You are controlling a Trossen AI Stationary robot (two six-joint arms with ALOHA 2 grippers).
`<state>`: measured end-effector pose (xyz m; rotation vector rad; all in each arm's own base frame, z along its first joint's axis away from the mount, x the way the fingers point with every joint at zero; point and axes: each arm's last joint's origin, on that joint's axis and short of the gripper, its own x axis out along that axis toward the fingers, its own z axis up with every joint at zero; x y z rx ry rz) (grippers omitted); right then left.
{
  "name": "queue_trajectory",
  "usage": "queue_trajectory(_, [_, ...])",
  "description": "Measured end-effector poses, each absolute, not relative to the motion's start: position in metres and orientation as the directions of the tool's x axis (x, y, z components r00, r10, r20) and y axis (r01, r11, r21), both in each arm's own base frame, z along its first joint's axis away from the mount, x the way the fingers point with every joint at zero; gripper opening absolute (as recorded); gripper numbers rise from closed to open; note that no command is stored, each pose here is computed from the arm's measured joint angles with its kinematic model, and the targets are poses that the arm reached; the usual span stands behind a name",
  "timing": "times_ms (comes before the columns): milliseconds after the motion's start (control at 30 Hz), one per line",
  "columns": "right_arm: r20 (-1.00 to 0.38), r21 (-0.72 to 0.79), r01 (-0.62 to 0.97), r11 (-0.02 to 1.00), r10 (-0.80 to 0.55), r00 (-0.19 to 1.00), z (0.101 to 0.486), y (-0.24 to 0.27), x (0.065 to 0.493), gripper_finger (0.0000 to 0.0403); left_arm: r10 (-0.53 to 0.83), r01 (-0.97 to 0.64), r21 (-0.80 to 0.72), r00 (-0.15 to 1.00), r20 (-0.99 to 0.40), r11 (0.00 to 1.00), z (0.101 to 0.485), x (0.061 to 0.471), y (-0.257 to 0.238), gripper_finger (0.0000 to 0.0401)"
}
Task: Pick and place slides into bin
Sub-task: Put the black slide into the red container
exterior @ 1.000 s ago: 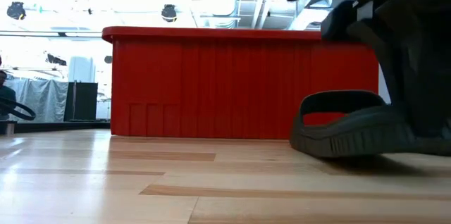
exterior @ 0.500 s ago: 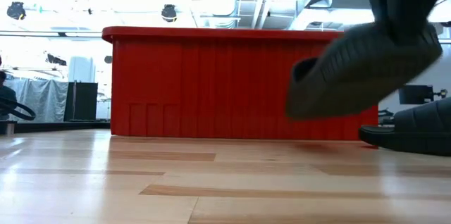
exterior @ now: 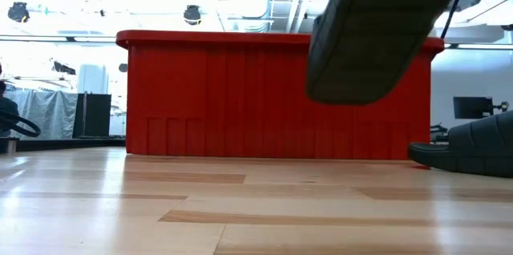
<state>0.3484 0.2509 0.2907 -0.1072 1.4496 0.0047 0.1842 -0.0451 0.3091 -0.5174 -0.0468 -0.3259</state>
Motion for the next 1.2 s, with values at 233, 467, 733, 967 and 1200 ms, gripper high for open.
queue_trajectory(233, [-0.985,0.006,-0.074,0.997,0.019,0.169,0.318,0.247,0.342,0.0001,-0.294,0.317,-0.485,0.948,0.124,0.815,0.309,0.184,-0.045,0.0125])
queue_trajectory(467, [-0.966,0.054,-0.058,0.997,0.067,0.249,0.352,0.237,0.327,0.0001,-0.295,0.306,-0.492,0.950,0.102,0.815,0.307,0.184,-0.045,0.0125])
queue_trajectory(733, [-0.892,0.053,-0.021,0.998,0.056,0.449,0.394,0.219,0.313,0.0001,-0.294,0.304,-0.493,0.951,0.099,0.815,0.306,0.185,-0.045,0.0125])
queue_trajectory(967, [-0.763,-0.027,0.007,1.000,-0.026,0.646,0.430,0.198,0.302,0.0001,-0.292,0.296,-0.494,0.952,0.087,0.817,0.305,0.185,-0.045,0.0125])
queue_trajectory(1200, [-0.663,-0.128,0.048,0.991,-0.121,0.739,0.459,0.161,0.297,0.0001,-0.275,0.264,-0.495,0.960,0.051,0.828,0.302,0.185,-0.045,0.0125])
